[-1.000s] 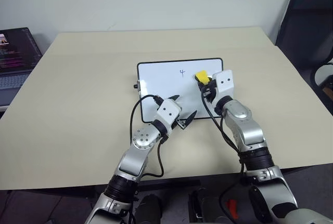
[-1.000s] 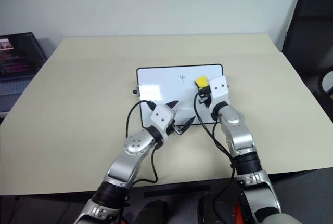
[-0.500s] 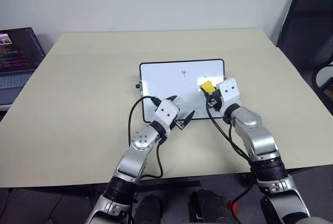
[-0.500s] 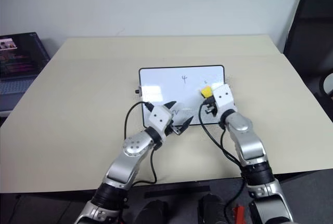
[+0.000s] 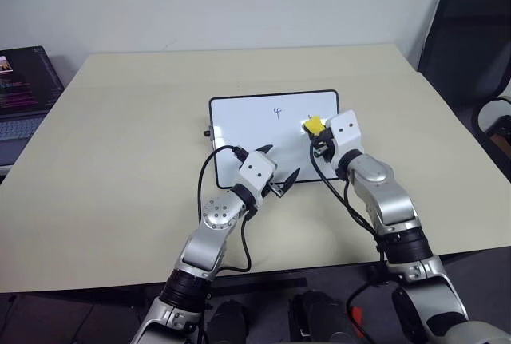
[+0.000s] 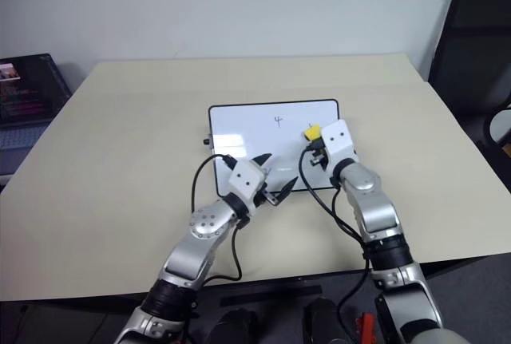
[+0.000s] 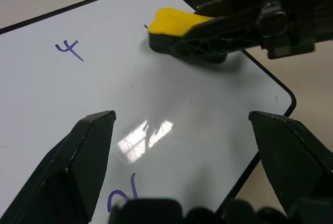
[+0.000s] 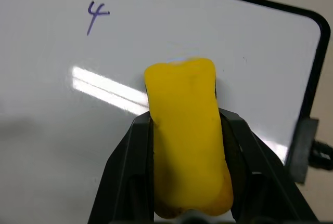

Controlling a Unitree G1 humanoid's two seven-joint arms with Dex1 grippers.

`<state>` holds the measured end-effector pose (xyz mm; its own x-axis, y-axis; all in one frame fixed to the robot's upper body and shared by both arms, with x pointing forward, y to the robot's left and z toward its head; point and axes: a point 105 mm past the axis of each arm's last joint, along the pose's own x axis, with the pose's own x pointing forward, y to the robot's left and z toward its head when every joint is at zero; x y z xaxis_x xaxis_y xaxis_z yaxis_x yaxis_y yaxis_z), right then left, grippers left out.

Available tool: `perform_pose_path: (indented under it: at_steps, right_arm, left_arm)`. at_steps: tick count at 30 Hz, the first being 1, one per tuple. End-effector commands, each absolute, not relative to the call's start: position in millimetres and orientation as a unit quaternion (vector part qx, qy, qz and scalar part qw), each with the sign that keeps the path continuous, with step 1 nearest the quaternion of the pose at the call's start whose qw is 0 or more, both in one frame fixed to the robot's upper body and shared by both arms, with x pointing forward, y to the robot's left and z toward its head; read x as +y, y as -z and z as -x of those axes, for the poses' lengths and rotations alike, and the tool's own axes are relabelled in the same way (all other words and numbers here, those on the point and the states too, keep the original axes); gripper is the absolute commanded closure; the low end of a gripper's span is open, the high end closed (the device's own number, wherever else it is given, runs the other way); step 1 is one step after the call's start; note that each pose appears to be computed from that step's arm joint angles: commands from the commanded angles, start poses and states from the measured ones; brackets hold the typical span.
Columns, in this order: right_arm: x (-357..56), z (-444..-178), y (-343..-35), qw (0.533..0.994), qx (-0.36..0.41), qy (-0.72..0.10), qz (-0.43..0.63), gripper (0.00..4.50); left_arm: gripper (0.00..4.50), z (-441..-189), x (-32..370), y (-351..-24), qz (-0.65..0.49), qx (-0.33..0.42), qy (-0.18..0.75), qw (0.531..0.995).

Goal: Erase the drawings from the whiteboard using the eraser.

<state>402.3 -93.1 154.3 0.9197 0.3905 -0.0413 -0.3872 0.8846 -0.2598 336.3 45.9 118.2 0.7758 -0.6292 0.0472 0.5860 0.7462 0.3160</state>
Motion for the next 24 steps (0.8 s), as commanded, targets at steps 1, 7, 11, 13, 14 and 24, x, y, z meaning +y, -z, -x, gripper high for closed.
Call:
perform_pose_path:
  at_steps: [1,7,11,13,14,24]
  right_arm:
    - [-82,-409,-159,0.967,-0.016,-0.21,0.141,3.2]
    - [-76,-413,-159,0.967,-0.016,-0.212,0.138,3.2]
    - [-88,-408,-141,0.967,0.025,-0.203,0.153,3.2]
    - [-98,-404,-132,0.966,0.047,-0.193,0.164,3.2]
    - [-102,-402,-130,0.966,0.051,-0.189,0.172,3.2]
    - [-134,-381,-120,0.97,0.079,-0.154,0.169,3.2]
  left_arm:
    - [0.0,-337,47,-129,-0.143,-0.095,0.323,0.931]
    - [0.0,-335,48,-130,-0.142,-0.095,0.32,0.932]
    - [0.0,-336,49,-130,-0.142,-0.095,0.316,0.933]
    - [0.0,-336,50,-131,-0.143,-0.096,0.315,0.934]
    - [0.0,-336,50,-132,-0.143,-0.096,0.314,0.934]
    - [0.0,-335,51,-129,-0.143,-0.092,0.316,0.934]
